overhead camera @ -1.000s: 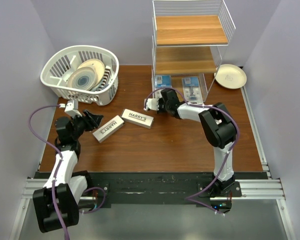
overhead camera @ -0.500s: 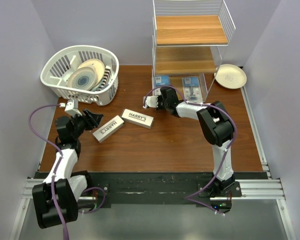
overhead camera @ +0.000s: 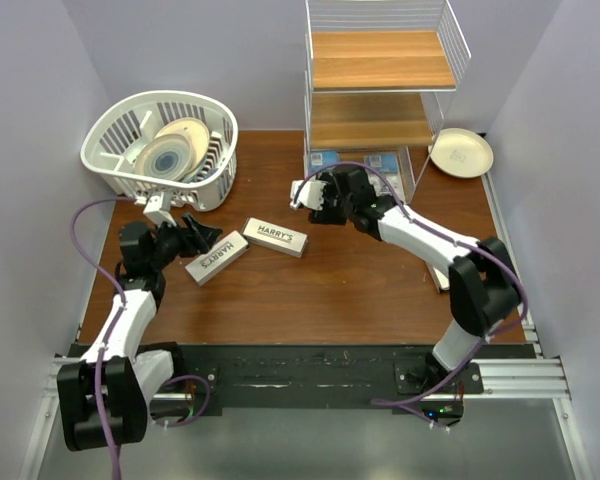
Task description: Place and organize the shaving razors onto the shelf
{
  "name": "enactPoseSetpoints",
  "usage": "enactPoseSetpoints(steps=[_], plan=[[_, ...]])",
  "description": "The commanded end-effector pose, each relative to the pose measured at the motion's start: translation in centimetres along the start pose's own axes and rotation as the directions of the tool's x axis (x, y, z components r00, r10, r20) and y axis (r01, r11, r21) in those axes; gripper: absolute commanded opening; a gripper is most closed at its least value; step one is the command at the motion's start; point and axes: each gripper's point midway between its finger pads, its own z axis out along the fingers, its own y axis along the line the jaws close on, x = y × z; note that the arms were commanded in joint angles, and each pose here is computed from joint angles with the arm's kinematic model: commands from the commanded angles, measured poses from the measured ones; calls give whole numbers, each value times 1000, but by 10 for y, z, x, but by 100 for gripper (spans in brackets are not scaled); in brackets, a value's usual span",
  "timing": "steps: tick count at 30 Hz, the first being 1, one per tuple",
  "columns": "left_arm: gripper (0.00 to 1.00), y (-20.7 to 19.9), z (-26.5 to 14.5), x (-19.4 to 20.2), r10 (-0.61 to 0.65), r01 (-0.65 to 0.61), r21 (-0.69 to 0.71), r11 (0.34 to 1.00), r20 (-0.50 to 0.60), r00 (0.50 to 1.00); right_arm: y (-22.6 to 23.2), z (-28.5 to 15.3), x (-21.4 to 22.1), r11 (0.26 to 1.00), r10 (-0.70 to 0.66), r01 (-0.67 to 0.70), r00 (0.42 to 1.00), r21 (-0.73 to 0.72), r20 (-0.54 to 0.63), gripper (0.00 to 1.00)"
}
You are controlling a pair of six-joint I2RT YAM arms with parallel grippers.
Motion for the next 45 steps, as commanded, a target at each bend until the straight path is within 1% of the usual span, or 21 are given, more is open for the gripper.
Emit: enactPoseSetpoints(steps=[1,2,3,5,6,7,9,10,11,12,13,14,15,17,20,23,25,26,30,39,45], plan=[[76,-29,3,-4,73,-71,91,993,-18,997,76,-28,-24,919,297,-282,955,-274,11,87],[77,-31,3,-3,79,-76,98,992,-26,997,81,-24,-22,895,360,-352,933,-275,-24,92],[77,-32,3,-2,97,-93,101,990,-28,995,87,-24,-21,839,470,-474,879,-269,-82,96],[77,-33,3,0,105,-100,103,990,-42,994,89,-21,-17,806,529,-539,841,-243,-113,96],[75,-31,3,1,119,-114,99,989,-46,992,82,-21,-19,817,531,-534,844,-219,-77,94],[74,-30,3,1,124,-119,92,989,-50,991,90,-22,-7,828,515,-524,851,-201,-101,84],[72,-25,3,1,162,-157,80,984,-55,985,80,-21,7,855,498,-508,861,-109,-105,68],[72,-23,2,-1,174,-169,71,983,-67,983,81,-20,20,868,480,-492,866,-70,-141,51],[71,-20,2,-1,189,-185,65,981,-78,979,74,-21,35,888,450,-459,874,-11,-183,45],[70,-13,2,-1,230,-226,56,973,-97,968,70,-20,49,918,384,-396,896,-13,-222,37],[70,-9,1,-6,248,-244,43,969,-108,963,68,-17,61,929,356,-371,900,-11,-252,12],[69,-4,-3,-3,254,-252,29,967,-141,957,63,-16,71,934,343,-356,900,-1,-270,1],[68,4,-5,-4,292,-292,18,956,-158,943,51,-17,91,932,354,-362,887,27,-295,0],[68,18,-12,-11,288,-297,-29,954,-183,940,40,-17,108,924,370,-380,874,32,-316,0],[68,22,-15,-10,338,-350,-29,936,-201,919,43,-12,143,941,302,-337,881,-34,-364,0],[67,14,-16,-9,323,-328,-1,945,-172,931,48,-2,176,951,256,-303,875,-54,-411,0],[67,13,-20,-6,260,-266,-13,964,-171,950,42,3,189,960,230,-277,870,-47,-437,0],[67,12,-21,-6,250,-255,-10,967,-173,953,51,11,197,957,220,-282,859,-69,-462,0],[66,11,-22,1,256,-260,5,966,-184,949,45,25,211,949,248,-311,828,-43,-503,0],[65,18,-26,-2,247,-256,-28,966,-177,953,6,40,227,969,218,-247,836,11,-504,0],[66,15,-31,-10,261,-270,-33,962,-169,950,17,29,235,968,208,-252,825,-13,-525,0]])
